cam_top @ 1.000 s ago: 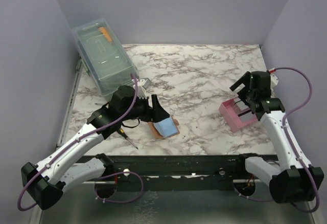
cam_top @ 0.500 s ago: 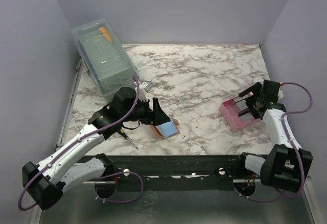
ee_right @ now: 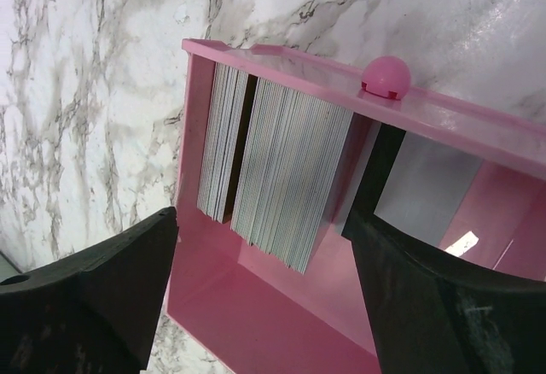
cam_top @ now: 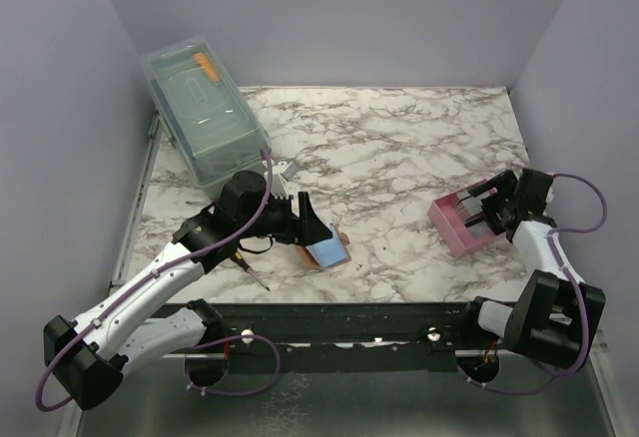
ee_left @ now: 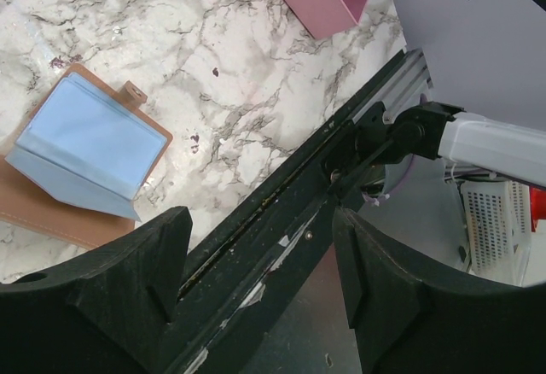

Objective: Put the credit cards into the card holder
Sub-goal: Pick up the credit card from the storage box, then insert the credit card into the card holder.

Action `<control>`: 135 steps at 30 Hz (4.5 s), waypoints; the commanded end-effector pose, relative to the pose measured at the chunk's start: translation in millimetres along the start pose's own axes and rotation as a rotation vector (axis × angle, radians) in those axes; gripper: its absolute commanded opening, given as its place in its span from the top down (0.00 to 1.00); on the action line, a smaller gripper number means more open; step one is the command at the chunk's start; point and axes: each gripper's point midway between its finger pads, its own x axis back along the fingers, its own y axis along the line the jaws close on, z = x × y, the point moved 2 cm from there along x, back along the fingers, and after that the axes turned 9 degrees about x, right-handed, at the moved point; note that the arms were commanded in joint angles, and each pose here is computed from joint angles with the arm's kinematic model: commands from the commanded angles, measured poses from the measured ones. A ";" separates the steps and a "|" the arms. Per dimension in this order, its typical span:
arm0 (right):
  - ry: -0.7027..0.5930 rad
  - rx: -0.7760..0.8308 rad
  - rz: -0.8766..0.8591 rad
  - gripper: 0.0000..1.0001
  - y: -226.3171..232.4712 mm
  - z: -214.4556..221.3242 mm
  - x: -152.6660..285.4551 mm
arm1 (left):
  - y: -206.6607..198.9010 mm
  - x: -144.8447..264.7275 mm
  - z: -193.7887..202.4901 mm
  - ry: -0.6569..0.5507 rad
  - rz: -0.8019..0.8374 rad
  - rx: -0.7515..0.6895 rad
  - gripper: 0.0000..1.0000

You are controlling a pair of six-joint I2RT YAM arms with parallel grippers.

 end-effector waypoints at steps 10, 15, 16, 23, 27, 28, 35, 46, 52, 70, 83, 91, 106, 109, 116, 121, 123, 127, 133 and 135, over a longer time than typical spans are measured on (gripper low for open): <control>-0.055 -0.031 -0.116 0.27 6.2 -6.7 -7.3 | -3.1 1.6 1.9 0.006 0.030 -0.012 0.26; -0.040 -0.046 -0.124 0.32 6.6 -6.1 -10.7 | -3.0 1.4 2.3 0.007 0.030 -0.011 0.26; -0.037 -0.049 -0.123 0.32 6.2 -5.4 -11.1 | -2.7 1.3 2.6 0.008 0.030 -0.011 0.26; -0.059 -0.049 -0.149 0.42 10.7 -11.0 -11.2 | -3.0 2.8 3.1 0.004 0.033 -0.011 0.25; -0.053 -0.052 -0.166 0.54 13.2 -9.8 -10.1 | -2.7 2.7 3.2 0.005 0.033 -0.010 0.25; -0.055 -0.052 -0.166 0.57 13.3 -10.3 -9.6 | -2.9 2.8 3.1 0.005 0.033 -0.010 0.25; -0.051 -0.052 -0.161 0.73 12.2 -9.1 -9.4 | -2.7 2.5 3.9 0.008 0.033 -0.010 0.25; -0.020 -0.040 -0.151 0.89 9.5 -4.6 -13.6 | -2.8 2.1 3.8 0.010 0.033 -0.010 0.25; -0.021 -0.028 -0.119 0.72 2.6 -2.4 -16.2 | -2.2 1.9 3.8 0.010 0.032 -0.008 0.25; 0.014 -0.044 -0.124 0.35 -7.7 12.0 -33.4 | -1.7 -0.3 3.8 0.017 0.029 -0.010 0.25; -0.012 -0.040 -0.200 0.54 9.7 1.4 -22.9 | -1.2 -1.3 3.5 0.019 0.027 -0.006 0.25; -0.023 -0.045 -0.203 0.67 11.8 -1.7 -20.0 | -2.1 -1.5 3.8 0.022 0.032 -0.007 0.25; 0.015 -0.022 -0.152 0.88 8.6 1.8 -2.8 | -0.6 -2.9 5.2 0.029 0.028 0.005 0.24; 0.019 -0.001 -0.142 0.91 8.8 0.5 3.5 | -0.8 -3.1 5.1 0.029 0.027 0.015 0.24; 0.018 0.079 -0.130 1.00 10.5 -4.1 20.6 | -0.9 -6.2 0.8 0.020 0.013 0.034 0.15; -0.018 0.190 -0.131 1.00 15.8 -15.3 42.9 | -4.6 -9.2 -6.4 0.001 0.015 0.067 0.05; -0.058 0.276 -0.194 1.00 32.4 -24.1 62.6 | -6.4 -10.3 -10.6 -0.009 0.024 0.081 0.02; 0.046 0.518 -0.502 1.00 102.2 2.8 96.7 | -16.9 -12.9 -23.7 -0.041 0.129 0.100 0.01; 0.331 0.607 -1.073 1.00 202.4 104.9 158.3 | -25.7 -7.3 -39.8 -0.128 0.303 0.192 0.06; 0.390 0.592 -1.219 1.00 219.4 125.5 177.4 | -25.5 -2.6 -43.8 -0.162 0.337 0.231 0.08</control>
